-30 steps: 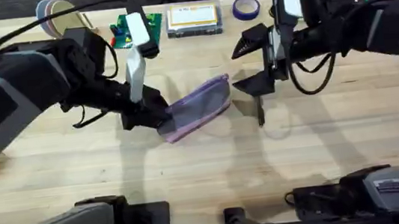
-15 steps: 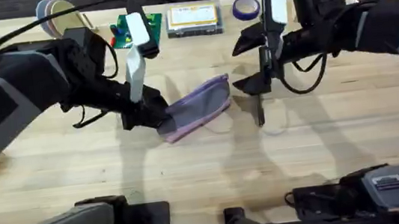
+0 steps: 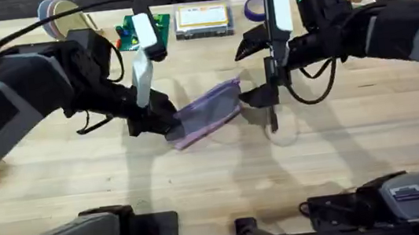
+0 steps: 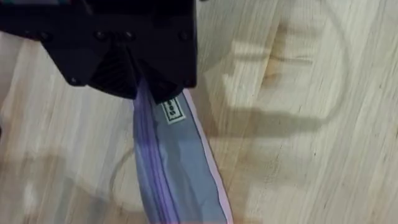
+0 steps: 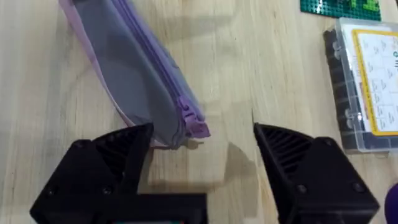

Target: Unzip the bag, pick up the pens from the table one at a time and place them inside, then zip the bag closed.

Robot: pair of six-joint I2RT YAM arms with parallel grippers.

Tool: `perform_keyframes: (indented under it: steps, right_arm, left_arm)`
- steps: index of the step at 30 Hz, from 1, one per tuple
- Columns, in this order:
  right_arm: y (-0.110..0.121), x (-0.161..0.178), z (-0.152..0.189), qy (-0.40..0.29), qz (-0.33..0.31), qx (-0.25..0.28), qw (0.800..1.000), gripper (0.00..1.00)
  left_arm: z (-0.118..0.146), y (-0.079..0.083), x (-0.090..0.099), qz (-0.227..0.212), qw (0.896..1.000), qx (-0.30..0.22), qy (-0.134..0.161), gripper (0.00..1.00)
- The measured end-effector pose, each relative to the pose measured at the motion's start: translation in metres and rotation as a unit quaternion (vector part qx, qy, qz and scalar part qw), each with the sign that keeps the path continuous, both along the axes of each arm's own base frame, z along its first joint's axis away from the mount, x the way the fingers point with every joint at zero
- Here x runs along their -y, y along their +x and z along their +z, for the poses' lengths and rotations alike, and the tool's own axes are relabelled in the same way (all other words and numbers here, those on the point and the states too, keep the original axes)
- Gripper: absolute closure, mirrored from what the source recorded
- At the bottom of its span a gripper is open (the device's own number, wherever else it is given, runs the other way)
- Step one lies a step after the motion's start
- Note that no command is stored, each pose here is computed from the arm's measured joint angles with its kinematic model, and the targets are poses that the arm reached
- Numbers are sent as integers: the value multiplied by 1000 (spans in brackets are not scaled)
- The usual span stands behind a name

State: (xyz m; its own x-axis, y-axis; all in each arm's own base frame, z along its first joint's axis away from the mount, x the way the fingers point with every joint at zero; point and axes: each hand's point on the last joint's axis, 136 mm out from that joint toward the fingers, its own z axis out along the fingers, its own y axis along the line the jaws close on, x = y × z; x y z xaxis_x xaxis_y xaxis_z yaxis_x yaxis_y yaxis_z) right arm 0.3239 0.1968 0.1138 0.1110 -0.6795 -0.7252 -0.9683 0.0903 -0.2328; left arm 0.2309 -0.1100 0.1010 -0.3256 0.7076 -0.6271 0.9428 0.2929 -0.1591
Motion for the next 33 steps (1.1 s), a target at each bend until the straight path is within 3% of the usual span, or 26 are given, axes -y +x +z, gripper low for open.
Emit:
perform_keyframes:
  steps: [8, 18, 22, 26, 33]
  right_arm:
    - [6, -2, -4, 2, 0, 6, 1000, 262]
    - [2, -5, -9, 4, 7, -7, 1000, 731]
    - [3, -5, -9, 4, 7, -6, 1000, 874]
    - [3, -5, -9, 4, 7, -4, 1000, 961]
    - [3, -6, -9, 4, 7, -4, 1000, 969]
  left_arm:
    - [0, 0, 0, 0, 1000, 0, 0, 959]
    - [0, 0, 0, 0, 1000, 0, 1, 959]
    - [0, 0, 0, 0, 1000, 1, 2, 959]
    - [0, 0, 0, 0, 1000, 1, 2, 959]
    - [0, 1, 0, 0, 1000, 1, 2, 959]
